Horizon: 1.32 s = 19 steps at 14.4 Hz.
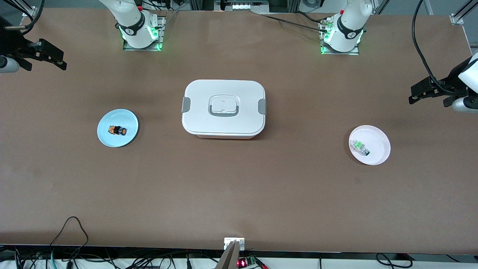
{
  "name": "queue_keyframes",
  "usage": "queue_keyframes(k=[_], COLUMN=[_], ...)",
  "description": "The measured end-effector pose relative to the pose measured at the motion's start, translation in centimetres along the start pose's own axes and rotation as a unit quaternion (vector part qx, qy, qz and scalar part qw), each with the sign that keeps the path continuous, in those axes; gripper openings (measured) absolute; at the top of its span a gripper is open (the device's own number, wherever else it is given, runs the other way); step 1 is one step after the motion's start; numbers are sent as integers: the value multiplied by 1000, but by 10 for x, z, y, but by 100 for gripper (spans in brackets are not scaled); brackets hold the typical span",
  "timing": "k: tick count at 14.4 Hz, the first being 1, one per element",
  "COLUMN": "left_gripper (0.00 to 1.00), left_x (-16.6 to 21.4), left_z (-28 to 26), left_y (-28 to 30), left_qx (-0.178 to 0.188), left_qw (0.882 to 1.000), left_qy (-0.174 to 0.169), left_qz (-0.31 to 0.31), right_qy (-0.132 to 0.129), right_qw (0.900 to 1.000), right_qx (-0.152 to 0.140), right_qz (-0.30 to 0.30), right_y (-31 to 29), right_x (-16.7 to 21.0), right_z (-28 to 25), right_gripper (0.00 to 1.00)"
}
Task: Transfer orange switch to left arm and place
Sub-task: 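Reach the right gripper down to the orange switch on the blue plate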
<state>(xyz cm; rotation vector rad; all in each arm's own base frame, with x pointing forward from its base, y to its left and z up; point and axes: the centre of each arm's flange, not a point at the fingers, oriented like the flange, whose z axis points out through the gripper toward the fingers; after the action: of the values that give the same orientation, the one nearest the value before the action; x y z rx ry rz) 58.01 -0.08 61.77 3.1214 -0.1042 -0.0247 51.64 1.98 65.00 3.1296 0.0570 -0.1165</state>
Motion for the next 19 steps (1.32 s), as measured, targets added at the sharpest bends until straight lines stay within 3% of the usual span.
queue_keyframes(k=[6, 8, 13, 16, 19], left_gripper=[100, 100, 100, 100, 100], left_x=[-1, -1, -1, -1, -1], left_z=[1, 1, 1, 2, 1], left_y=[-2, -2, -3, -3, -3], left_qx=[0, 0, 0, 0, 0], left_qw=[1000, 1000, 1000, 1000, 1000], left_qy=[-3, -5, -7, -7, -7], left_qz=[-1, -2, -2, -3, -3], right_qy=[7, -6, -76, -65, -58], right_qw=[1000, 1000, 997, 998, 998], right_qx=[-1, 0, -17, -26, -24], right_qz=[3, 2, 1, 0, 5], right_y=[3, 3, 9, 13, 16], right_x=[0, 5, 56, 87, 91], right_z=[-7, 2, 88, 149, 216], right_gripper=[100, 100, 100, 100, 100])
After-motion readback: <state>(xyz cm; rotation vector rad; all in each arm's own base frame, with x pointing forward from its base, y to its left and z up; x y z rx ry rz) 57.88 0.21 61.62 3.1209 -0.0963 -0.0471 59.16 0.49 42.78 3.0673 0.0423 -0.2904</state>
